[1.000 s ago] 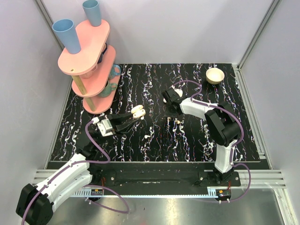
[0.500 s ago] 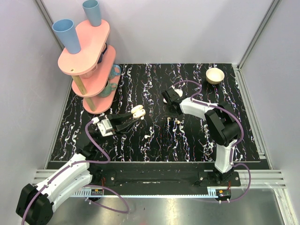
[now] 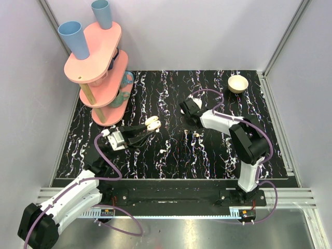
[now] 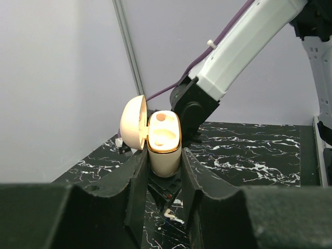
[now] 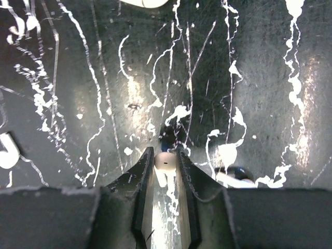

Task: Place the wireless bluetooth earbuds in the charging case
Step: Pick up the left earbud from the center of the board, then insert the left earbud into the left side groove of the charging case.

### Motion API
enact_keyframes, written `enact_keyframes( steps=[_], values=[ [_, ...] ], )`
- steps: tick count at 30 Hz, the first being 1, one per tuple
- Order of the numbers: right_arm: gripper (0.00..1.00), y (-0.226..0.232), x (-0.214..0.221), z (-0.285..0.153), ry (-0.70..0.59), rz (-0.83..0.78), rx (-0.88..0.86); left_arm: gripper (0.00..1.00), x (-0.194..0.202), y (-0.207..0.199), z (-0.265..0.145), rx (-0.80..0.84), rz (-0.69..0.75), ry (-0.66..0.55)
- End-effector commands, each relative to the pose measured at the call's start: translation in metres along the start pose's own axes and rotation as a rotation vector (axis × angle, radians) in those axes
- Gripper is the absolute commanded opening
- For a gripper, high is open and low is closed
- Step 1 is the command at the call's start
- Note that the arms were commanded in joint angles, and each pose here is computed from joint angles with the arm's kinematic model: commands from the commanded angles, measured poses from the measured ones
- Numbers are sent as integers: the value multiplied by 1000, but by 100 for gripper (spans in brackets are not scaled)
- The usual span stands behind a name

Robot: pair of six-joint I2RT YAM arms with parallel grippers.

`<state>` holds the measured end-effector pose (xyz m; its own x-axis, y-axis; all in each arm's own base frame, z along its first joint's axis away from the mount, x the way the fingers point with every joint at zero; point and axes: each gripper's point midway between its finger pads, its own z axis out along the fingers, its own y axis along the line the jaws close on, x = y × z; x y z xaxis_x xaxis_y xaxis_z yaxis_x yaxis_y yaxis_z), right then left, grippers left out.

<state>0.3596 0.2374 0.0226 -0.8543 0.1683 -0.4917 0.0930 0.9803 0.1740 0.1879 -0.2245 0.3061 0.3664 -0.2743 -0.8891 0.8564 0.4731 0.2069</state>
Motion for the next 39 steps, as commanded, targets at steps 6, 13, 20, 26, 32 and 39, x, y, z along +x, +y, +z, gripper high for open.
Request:
enact_keyframes(
  steps=[6,13,20,26,32,39],
  values=[
    [22,32,-65,-96,-375,29,-150,0,-22,12,11,-41,-12,-24],
    [22,37,-91,-181,-638,37,-208,0,-29,23,12,-107,-36,-41],
    [20,48,-114,-273,-893,57,-344,0,-30,28,19,-122,-93,-13],
    [20,70,-118,-329,-1027,34,-474,0,-28,32,22,-134,-101,-15],
    [21,95,-114,-368,-1111,18,-623,0,-19,38,22,-171,-122,-8],
    [21,124,-103,-391,-1139,-24,-755,0,-16,37,26,-158,-134,2]
  ],
)
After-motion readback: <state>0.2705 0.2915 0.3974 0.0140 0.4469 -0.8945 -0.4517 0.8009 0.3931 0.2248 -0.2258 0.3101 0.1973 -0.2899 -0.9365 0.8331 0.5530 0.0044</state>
